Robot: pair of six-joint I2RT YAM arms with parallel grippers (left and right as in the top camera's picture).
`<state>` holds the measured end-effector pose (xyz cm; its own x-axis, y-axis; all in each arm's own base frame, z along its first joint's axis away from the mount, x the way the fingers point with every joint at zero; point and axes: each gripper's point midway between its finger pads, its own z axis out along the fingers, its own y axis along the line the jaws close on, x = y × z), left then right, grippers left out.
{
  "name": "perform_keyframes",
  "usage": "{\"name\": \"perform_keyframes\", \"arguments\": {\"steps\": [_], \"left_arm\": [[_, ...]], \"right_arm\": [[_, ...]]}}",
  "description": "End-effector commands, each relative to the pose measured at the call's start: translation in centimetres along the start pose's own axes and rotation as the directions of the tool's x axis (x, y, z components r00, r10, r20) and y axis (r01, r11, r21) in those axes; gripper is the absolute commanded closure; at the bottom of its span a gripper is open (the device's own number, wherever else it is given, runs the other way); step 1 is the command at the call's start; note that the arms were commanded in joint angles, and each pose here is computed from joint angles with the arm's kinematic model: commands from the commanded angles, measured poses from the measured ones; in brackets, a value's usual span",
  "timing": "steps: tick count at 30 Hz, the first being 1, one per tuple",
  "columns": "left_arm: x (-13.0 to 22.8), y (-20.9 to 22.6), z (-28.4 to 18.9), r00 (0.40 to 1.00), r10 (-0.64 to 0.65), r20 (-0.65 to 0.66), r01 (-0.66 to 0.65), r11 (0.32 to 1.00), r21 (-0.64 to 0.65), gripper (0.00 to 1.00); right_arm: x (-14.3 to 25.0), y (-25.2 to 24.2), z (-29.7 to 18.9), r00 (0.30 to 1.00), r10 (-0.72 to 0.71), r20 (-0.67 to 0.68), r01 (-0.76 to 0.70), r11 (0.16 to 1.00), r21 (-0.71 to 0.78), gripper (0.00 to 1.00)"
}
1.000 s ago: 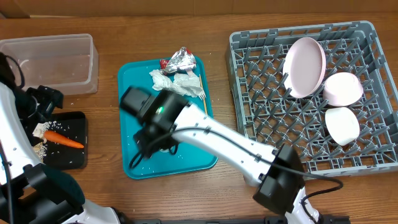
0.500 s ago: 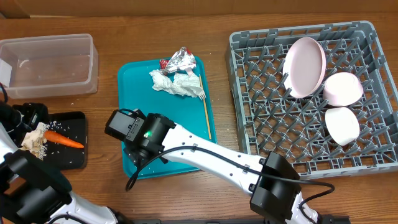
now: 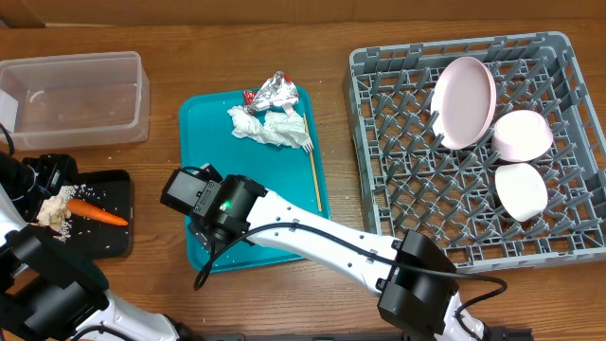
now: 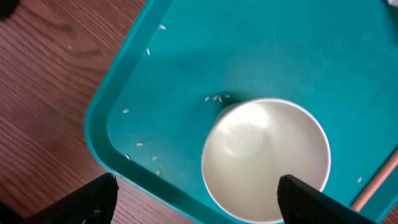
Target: Sort waste into correct bins and load items into the dishwasher rack
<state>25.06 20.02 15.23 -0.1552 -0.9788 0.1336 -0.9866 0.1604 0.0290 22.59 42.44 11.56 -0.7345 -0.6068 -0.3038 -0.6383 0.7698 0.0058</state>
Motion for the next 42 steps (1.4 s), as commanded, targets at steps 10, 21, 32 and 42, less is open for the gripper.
{"name": "perform_keyframes", "arguments": {"steps": [10, 21, 32, 42], "left_arm": [[-0.9, -1.2, -0.1, 0.999, 0.021, 0.032, -0.022, 0.999, 0.043, 0.0], [-1.8, -2.0, -0.2, 0.997, 0.022, 0.071, -0.027, 0.997, 0.075, 0.0], [-1.8, -2.0, -0.2, 0.997, 0.023, 0.071, -0.028, 0.997, 0.075, 0.0], [-1.8, -2.0, -0.2, 0.997, 0.023, 0.072, -0.028, 0.997, 0.076, 0.0]], "right_arm": [[-1.0, -0.1, -0.8, 0.999, 0.012, 0.051, -0.011, 1.0, -0.006, 0.15], [-0.8, 0.2, 0.9, 0.993, 0.107, 0.058, -0.105, 0.994, -0.029, 0.18], [-0.3, 0.4, 2.0, 0.99, 0.134, 0.047, -0.132, 0.99, -0.045, 0.19], [-0.6, -0.2, 2.9, 0.985, 0.16, 0.063, -0.157, 0.986, -0.047, 0.19]]}}
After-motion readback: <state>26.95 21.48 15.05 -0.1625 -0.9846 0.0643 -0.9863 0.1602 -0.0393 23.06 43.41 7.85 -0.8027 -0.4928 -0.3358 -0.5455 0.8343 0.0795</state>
